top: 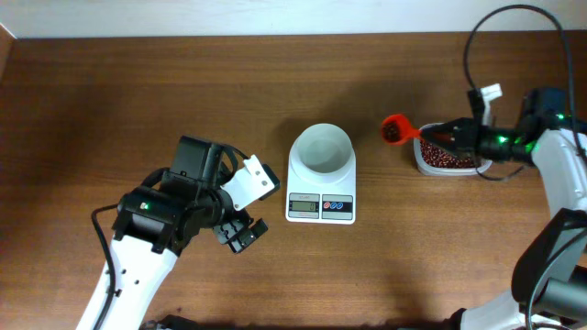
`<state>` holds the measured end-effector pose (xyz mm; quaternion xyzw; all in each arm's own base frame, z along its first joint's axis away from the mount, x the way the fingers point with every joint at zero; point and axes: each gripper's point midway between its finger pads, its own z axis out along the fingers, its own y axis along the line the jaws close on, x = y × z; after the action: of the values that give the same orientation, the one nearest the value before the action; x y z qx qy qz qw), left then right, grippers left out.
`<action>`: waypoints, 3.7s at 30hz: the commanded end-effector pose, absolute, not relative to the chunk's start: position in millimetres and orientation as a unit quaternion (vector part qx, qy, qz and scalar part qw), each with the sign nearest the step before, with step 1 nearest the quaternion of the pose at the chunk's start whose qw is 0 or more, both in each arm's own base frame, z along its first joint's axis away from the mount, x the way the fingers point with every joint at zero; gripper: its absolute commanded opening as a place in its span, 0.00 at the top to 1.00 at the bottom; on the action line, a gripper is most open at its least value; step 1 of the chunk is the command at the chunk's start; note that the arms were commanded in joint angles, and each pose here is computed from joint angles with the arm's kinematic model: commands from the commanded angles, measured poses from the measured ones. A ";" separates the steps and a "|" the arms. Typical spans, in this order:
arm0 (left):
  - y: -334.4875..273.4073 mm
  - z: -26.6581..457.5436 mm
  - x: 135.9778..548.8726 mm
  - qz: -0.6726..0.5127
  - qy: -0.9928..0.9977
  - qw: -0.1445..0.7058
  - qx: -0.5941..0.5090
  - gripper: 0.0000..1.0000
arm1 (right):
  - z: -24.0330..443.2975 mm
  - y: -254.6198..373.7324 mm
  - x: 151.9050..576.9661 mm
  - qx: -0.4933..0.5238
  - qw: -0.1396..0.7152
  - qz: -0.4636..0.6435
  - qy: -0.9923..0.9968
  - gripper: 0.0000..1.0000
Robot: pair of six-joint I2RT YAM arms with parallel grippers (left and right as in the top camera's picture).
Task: Scoop and weigh 50g on scale
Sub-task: 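Lift the filled scoop and carry it toward the scale bowl, then tip the orange scoop over the white bowl to pour beans, then move the scoop back into the bean tub and scoop beans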
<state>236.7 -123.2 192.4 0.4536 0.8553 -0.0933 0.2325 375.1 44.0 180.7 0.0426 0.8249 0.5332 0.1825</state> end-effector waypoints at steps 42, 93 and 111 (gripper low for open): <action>-124.7 200.8 238.2 -0.096 0.849 0.247 0.458 0.01 | 153.7 161.6 389.9 -0.226 0.232 0.410 0.853 0.96; -124.8 200.8 238.1 -0.096 0.849 0.247 0.458 0.01 | 167.0 182.2 380.3 -0.390 0.297 0.274 0.827 0.96; -124.8 200.8 238.1 -0.096 0.849 0.247 0.458 0.01 | 168.7 177.2 385.0 -0.367 0.299 0.252 0.844 0.96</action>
<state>237.0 -123.3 193.1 0.4536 0.8550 -0.0932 0.2334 382.1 176.6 155.2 -0.3767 0.8430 0.2603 0.2824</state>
